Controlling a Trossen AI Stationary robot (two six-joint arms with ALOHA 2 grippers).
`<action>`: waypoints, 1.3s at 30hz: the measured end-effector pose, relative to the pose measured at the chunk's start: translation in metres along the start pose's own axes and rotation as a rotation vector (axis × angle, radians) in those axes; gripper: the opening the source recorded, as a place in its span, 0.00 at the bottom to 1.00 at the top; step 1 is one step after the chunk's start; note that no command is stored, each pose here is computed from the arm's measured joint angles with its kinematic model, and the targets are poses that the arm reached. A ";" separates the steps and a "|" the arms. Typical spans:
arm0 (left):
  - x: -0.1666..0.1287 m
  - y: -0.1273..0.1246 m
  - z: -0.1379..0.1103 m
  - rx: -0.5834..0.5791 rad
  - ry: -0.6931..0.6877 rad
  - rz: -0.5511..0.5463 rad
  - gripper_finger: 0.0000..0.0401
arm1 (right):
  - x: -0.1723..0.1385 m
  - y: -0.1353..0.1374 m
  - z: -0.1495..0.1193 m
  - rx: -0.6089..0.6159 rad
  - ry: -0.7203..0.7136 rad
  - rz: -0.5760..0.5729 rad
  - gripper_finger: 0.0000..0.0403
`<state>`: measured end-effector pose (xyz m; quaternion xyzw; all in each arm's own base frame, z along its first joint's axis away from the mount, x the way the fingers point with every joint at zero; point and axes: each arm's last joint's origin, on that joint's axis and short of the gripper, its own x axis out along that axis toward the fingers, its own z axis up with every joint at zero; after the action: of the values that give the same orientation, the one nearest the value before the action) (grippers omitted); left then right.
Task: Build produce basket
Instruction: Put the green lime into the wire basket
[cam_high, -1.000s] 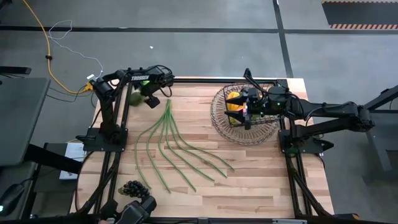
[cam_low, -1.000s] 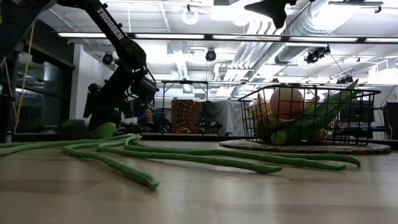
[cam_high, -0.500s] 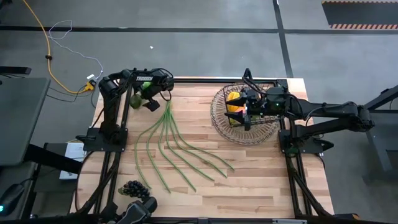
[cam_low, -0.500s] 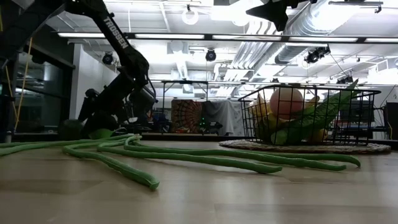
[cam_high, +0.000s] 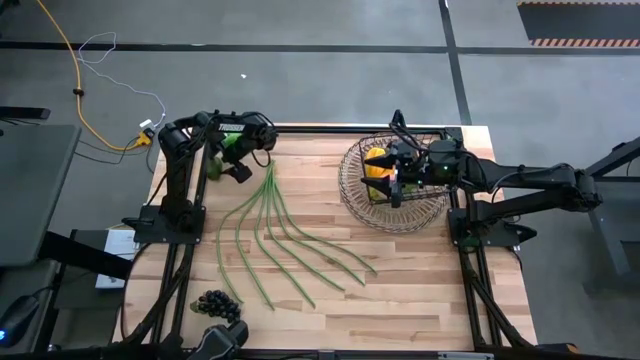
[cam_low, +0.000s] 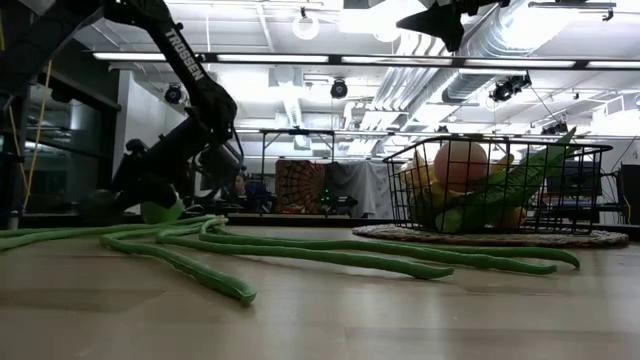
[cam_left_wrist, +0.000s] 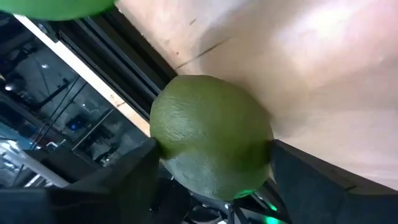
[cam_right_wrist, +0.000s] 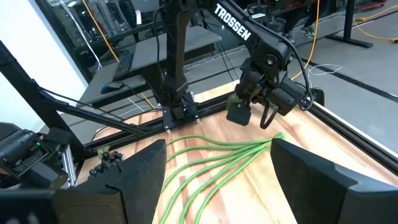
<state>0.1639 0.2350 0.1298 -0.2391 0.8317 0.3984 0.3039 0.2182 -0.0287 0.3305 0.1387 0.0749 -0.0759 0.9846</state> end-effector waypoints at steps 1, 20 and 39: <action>0.000 0.000 -0.001 0.002 0.003 0.001 0.65 | 0.000 0.000 0.000 0.000 0.004 -0.001 0.69; -0.046 0.012 -0.022 -0.028 -0.271 -0.167 0.28 | 0.000 -0.001 -0.004 0.002 0.042 -0.012 0.69; -0.096 0.013 -0.111 0.168 -0.542 -0.312 0.57 | 0.000 -0.001 -0.005 0.003 0.047 -0.013 0.69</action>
<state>0.1880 0.1672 0.2588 -0.2232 0.7038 0.3263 0.5903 0.2172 -0.0286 0.3258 0.1412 0.0988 -0.0792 0.9818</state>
